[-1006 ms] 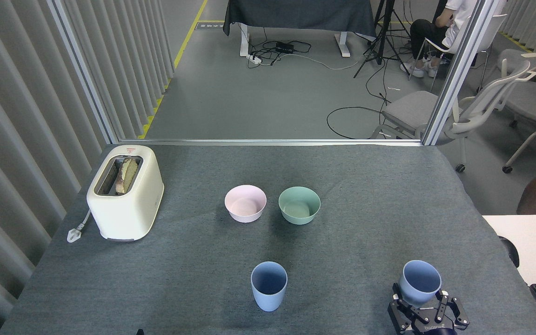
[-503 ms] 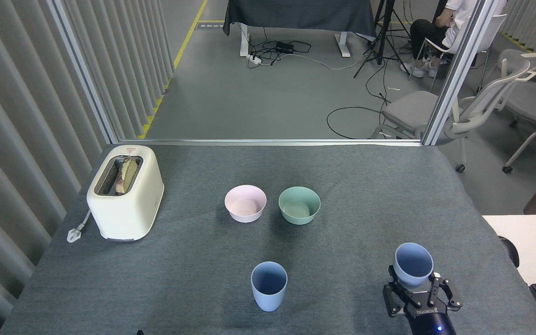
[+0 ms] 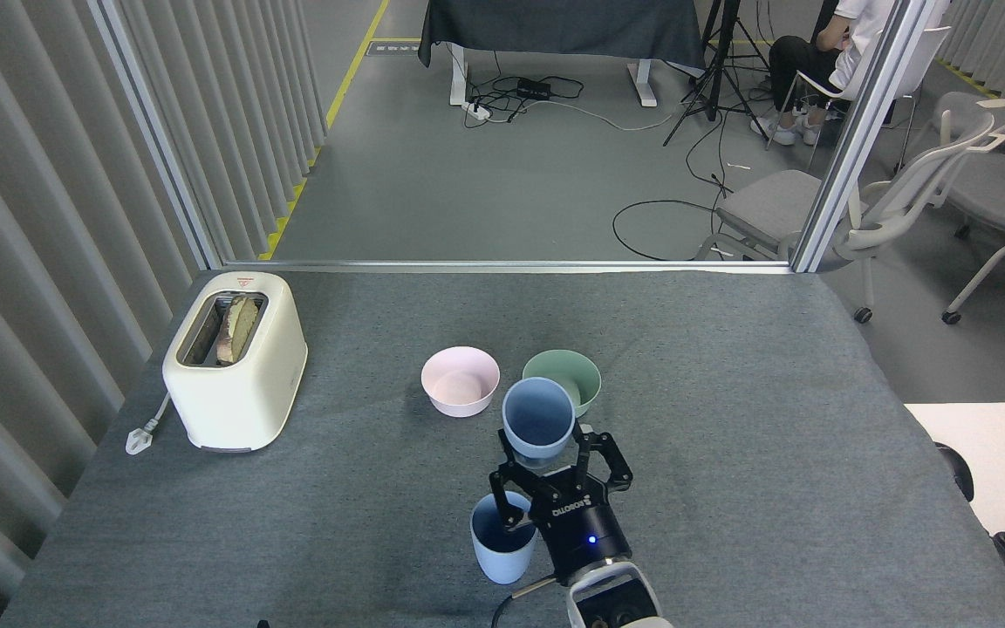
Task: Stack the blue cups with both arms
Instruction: 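Lift the blue cup with the right gripper over the first cup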
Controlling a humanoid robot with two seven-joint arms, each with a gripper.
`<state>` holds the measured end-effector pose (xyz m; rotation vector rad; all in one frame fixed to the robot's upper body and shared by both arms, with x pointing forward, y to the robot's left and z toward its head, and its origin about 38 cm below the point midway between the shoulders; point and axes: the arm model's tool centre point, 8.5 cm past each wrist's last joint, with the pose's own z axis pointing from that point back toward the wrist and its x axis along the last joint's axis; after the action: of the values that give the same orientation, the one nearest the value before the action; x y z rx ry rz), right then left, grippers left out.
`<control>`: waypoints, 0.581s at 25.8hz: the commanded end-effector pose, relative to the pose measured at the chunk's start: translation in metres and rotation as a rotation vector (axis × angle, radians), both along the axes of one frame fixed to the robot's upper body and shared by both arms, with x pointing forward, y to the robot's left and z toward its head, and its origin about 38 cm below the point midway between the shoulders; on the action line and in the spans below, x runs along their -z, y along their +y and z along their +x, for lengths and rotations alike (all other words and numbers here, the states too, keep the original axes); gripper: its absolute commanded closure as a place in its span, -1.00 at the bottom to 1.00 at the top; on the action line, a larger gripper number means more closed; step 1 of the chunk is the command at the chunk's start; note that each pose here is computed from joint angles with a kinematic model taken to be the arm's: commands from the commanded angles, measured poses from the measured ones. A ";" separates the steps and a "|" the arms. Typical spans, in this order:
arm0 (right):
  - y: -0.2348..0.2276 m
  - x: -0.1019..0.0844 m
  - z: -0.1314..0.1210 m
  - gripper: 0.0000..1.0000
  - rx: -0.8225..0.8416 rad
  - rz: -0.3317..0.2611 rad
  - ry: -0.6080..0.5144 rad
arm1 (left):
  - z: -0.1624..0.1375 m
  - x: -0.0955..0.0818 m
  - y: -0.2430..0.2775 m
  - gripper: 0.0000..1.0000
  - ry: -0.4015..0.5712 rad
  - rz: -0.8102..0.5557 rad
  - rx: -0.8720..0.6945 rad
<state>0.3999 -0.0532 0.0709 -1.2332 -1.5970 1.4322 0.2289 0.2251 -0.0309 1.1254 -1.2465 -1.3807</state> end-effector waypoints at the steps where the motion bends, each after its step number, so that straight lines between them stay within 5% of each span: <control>1: 0.035 -0.010 -0.015 -0.35 -0.075 -0.009 -0.011 | 0.000 0.003 -0.001 -1.00 0.008 -0.001 0.000; 7: 0.032 0.017 -0.038 -0.37 -0.073 -0.011 0.057 | 0.001 0.003 0.000 -1.00 0.009 -0.003 -0.003; 15: 0.026 0.025 -0.047 -0.39 -0.065 -0.001 0.087 | 0.001 0.003 -0.001 -1.00 0.010 -0.009 -0.004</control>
<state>0.3548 -0.0269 0.0486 -1.1267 -1.5962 1.5023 0.2294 0.2246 -0.0347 1.1138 -1.2400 -1.3765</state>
